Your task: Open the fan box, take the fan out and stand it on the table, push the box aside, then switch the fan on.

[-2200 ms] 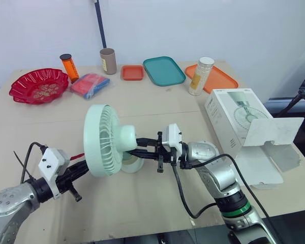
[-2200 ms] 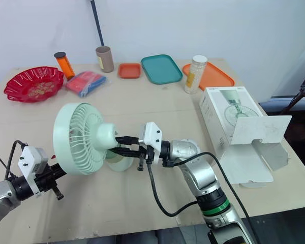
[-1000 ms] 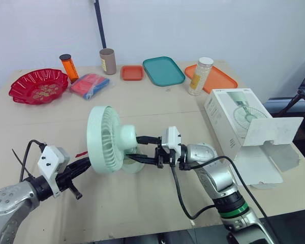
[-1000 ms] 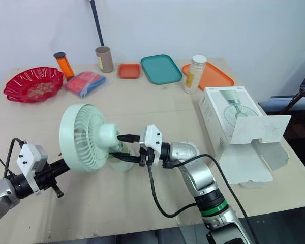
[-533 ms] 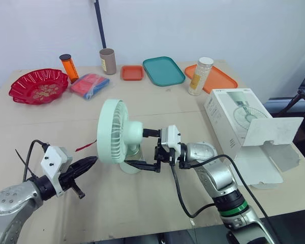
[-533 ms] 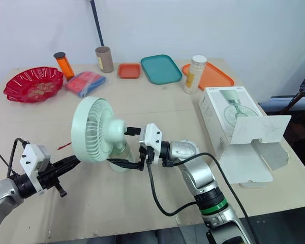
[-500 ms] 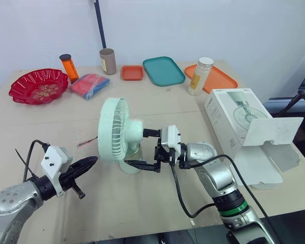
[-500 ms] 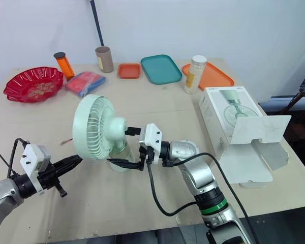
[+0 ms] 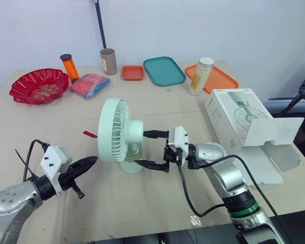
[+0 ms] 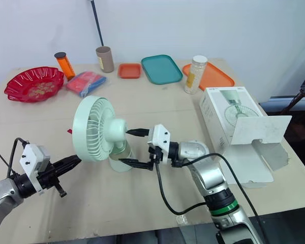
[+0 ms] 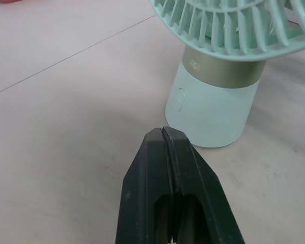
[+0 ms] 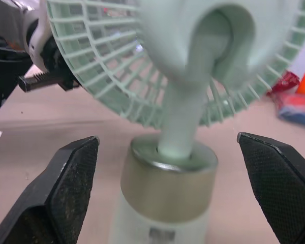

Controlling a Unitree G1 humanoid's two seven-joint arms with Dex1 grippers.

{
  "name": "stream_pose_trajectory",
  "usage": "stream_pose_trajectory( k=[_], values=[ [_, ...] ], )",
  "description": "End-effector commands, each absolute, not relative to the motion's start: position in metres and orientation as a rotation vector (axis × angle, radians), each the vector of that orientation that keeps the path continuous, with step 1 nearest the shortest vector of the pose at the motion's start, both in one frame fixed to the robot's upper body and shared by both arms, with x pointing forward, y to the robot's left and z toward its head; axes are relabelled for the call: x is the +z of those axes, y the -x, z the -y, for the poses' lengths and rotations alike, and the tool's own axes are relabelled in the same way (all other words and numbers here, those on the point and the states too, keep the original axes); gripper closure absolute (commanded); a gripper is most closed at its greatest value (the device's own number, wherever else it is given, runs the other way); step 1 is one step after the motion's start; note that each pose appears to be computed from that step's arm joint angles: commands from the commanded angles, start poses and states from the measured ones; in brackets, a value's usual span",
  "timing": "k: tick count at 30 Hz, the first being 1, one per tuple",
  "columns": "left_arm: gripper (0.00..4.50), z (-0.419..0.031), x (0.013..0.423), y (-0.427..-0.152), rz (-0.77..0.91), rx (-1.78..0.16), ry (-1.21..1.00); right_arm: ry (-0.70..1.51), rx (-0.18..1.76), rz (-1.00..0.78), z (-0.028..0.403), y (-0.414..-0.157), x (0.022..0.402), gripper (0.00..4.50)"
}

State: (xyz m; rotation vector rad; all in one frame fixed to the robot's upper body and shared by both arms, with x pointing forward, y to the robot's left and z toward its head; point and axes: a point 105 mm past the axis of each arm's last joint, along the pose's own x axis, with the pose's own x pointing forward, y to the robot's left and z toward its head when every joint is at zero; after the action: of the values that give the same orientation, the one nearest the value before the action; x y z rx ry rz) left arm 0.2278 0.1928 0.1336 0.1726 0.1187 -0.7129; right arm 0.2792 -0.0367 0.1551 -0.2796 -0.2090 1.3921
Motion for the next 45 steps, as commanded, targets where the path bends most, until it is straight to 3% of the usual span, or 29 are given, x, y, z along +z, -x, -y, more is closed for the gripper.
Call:
stream_pose_trajectory(
  k=[1, 5, 8, 19, 26, 45],
  values=[
    [4.5, -0.196, 0.139, -0.225, -0.09, -0.713, -0.199, 0.297, 1.372, 0.241, 0.048, -0.274, 0.17, 0.05],
    [4.5, -0.199, 0.139, -0.221, -0.084, -0.715, -0.212, 0.308, 1.321, 0.2, 0.064, -0.273, 0.174, 0.05],
    [3.79, -0.202, 0.141, -0.219, -0.078, -0.705, -0.224, 0.304, 1.27, 0.164, 0.075, -0.272, 0.177, 0.0],
    [0.01, -0.209, 0.138, -0.202, -0.104, -0.709, -0.224, 0.29, 1.116, 0.038, 0.109, -0.254, 0.178, 0.0],
    [0.01, -0.217, 0.135, -0.19, -0.142, -0.719, -0.233, 0.363, 1.02, -0.014, 0.138, -0.234, 0.168, 0.0],
    [0.01, -0.239, 0.134, -0.166, -0.172, -0.648, -0.272, 0.444, 0.892, -0.045, 0.175, -0.221, 0.166, 0.0]
  ],
)
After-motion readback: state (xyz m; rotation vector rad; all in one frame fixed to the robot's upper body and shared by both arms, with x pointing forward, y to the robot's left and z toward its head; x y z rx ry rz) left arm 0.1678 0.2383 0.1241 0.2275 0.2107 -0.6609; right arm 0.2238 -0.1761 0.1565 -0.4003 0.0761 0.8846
